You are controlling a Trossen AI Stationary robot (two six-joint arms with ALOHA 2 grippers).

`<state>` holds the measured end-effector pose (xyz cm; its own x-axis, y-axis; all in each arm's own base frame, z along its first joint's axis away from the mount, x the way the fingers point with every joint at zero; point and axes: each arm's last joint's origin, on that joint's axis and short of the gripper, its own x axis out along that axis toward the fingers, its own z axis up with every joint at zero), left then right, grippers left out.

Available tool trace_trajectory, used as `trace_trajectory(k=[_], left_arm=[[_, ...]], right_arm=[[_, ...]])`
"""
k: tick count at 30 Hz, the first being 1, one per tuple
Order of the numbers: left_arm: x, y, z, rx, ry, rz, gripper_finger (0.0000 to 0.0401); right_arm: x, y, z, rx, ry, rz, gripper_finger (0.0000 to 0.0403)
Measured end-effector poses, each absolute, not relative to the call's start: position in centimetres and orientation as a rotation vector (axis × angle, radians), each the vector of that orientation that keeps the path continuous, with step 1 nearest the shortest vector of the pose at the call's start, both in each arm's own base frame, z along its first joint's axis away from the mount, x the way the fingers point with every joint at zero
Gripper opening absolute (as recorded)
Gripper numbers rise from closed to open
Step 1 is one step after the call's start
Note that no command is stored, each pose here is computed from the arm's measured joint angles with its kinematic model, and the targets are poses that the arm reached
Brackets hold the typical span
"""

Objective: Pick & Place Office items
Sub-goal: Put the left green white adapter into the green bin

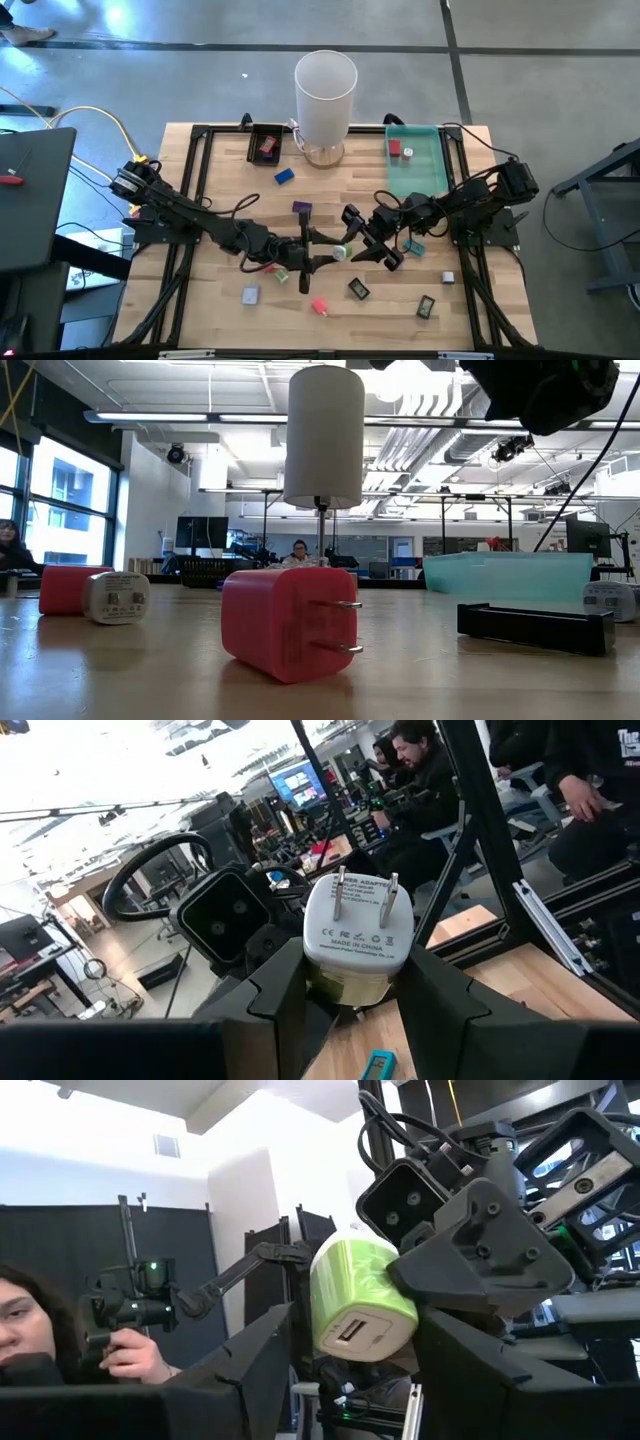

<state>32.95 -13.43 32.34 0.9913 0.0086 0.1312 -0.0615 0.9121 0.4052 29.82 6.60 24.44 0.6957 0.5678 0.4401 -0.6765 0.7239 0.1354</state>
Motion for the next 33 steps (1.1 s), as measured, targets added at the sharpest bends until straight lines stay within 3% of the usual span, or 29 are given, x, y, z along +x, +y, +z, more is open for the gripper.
trace_trajectory(k=[33], left_arm=[[34.3,-12.8,30.6,0.474,-0.069,0.083,0.012]], right_arm=[[30.5,6.7,25.4,0.297,-0.39,0.723,0.0195]])
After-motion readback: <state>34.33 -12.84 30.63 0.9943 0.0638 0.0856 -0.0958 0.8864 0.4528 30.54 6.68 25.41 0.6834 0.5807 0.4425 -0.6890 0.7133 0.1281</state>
